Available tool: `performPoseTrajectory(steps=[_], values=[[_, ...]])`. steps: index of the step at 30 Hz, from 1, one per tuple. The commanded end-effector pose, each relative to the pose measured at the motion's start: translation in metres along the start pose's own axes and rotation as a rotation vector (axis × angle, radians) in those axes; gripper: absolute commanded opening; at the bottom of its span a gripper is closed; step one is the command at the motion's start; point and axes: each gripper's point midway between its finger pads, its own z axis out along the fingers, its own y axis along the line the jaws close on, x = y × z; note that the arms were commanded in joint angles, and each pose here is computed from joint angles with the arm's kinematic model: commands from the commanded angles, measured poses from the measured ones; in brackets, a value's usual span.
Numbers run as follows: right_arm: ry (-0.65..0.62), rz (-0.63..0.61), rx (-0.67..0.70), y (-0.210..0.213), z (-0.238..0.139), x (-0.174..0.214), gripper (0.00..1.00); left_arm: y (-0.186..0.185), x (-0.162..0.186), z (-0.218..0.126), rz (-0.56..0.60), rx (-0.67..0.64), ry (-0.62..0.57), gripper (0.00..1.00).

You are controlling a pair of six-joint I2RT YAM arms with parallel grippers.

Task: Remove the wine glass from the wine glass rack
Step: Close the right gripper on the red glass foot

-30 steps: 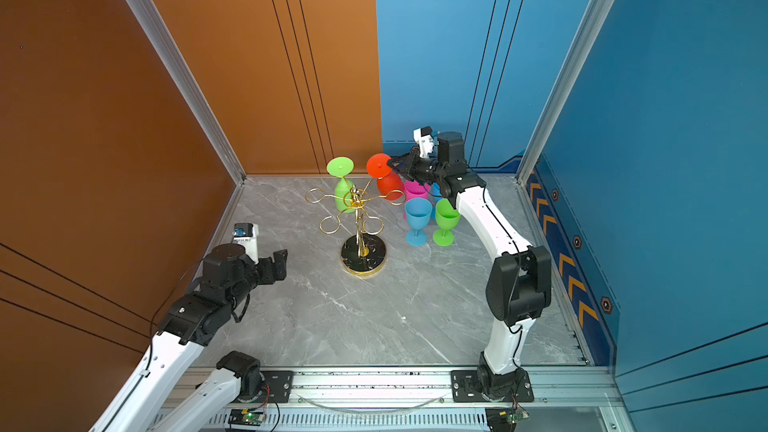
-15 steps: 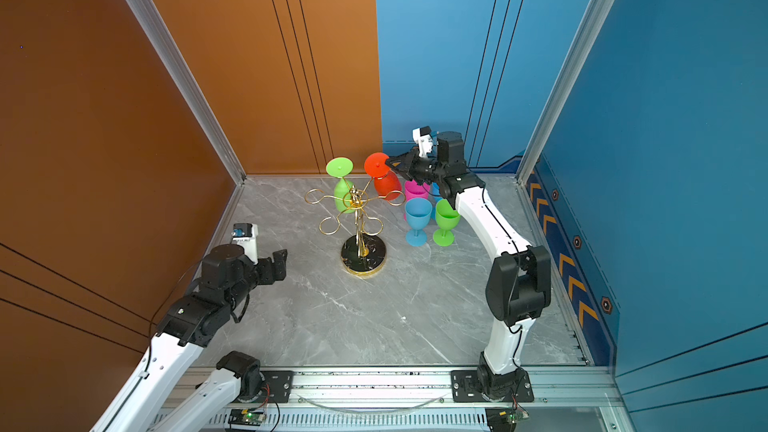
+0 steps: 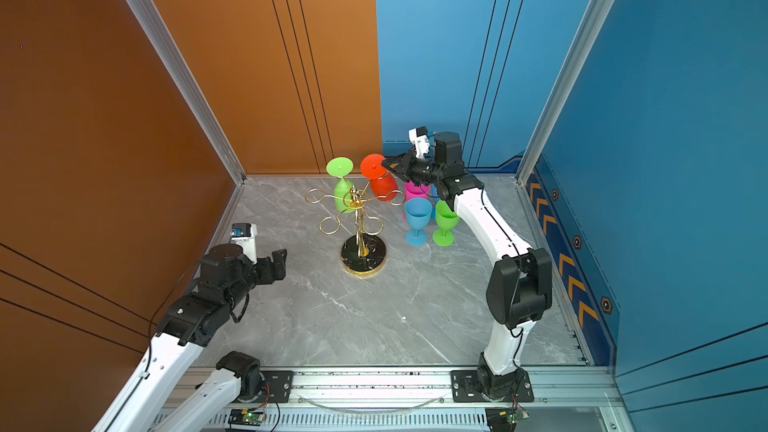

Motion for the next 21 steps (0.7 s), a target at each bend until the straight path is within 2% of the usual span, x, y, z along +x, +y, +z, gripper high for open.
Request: performPoseTrajectory(steps=[1, 21], values=[[0.006, -0.061, -0.039, 0.025, -0.011, 0.006, 0.00, -0.001, -0.001, -0.002, -0.016, 0.014, -0.009, 0.94], [0.065, -0.088, -0.039, 0.035, -0.014, 0.035, 0.00, 0.000, -0.001, -0.002, -0.020, 0.014, -0.011, 0.94]])
